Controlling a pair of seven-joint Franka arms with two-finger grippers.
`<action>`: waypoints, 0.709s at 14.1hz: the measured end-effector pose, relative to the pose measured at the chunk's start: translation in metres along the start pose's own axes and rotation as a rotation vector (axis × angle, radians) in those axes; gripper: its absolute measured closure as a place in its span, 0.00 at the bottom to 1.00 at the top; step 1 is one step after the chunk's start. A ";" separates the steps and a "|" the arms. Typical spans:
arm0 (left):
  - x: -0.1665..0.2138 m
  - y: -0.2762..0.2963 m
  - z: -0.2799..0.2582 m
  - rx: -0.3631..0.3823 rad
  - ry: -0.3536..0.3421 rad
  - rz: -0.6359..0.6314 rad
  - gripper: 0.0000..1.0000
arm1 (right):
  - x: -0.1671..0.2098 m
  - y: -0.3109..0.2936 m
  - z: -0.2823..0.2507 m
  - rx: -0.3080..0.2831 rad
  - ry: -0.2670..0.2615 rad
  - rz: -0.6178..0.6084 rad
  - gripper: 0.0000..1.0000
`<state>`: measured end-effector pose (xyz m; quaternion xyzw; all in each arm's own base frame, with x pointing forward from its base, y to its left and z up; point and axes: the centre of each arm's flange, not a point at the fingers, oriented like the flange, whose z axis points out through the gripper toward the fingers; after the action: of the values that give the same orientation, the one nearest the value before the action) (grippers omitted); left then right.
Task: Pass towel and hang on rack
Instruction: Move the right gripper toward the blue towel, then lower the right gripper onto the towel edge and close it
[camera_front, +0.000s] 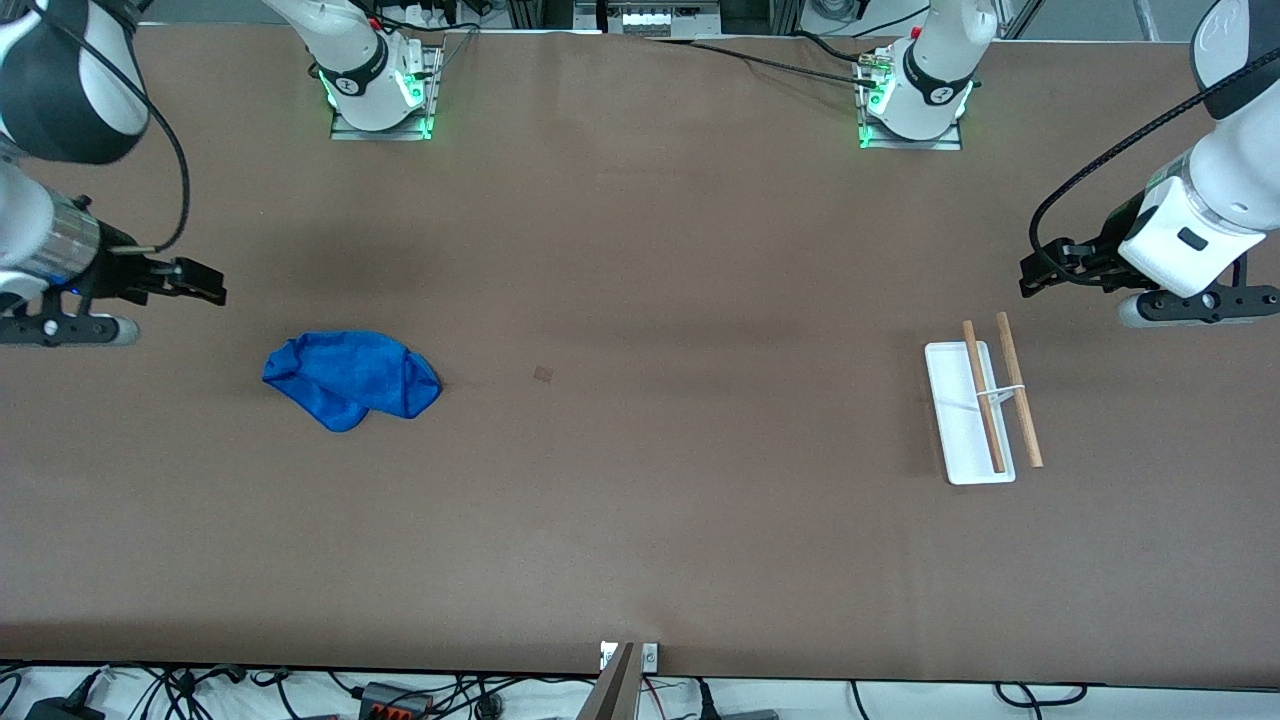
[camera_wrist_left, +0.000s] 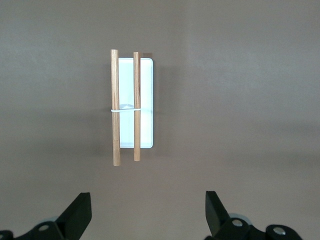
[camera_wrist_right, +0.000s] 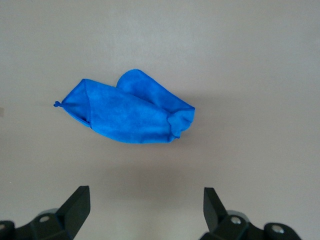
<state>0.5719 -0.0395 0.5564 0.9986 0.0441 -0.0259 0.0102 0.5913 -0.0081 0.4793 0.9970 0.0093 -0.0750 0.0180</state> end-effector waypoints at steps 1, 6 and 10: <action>0.000 -0.001 0.000 0.000 0.000 -0.002 0.00 | 0.007 0.001 0.017 0.000 -0.026 0.003 0.00; 0.000 -0.001 0.000 -0.003 0.000 -0.003 0.00 | 0.041 0.029 0.107 0.002 -0.118 0.051 0.00; 0.000 -0.001 0.000 -0.003 -0.001 -0.003 0.00 | 0.055 0.029 0.161 -0.012 -0.168 0.044 0.00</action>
<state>0.5721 -0.0380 0.5563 0.9985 0.0459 -0.0262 0.0117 0.6226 -0.0423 0.3134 0.9870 -0.0136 -0.1581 0.0262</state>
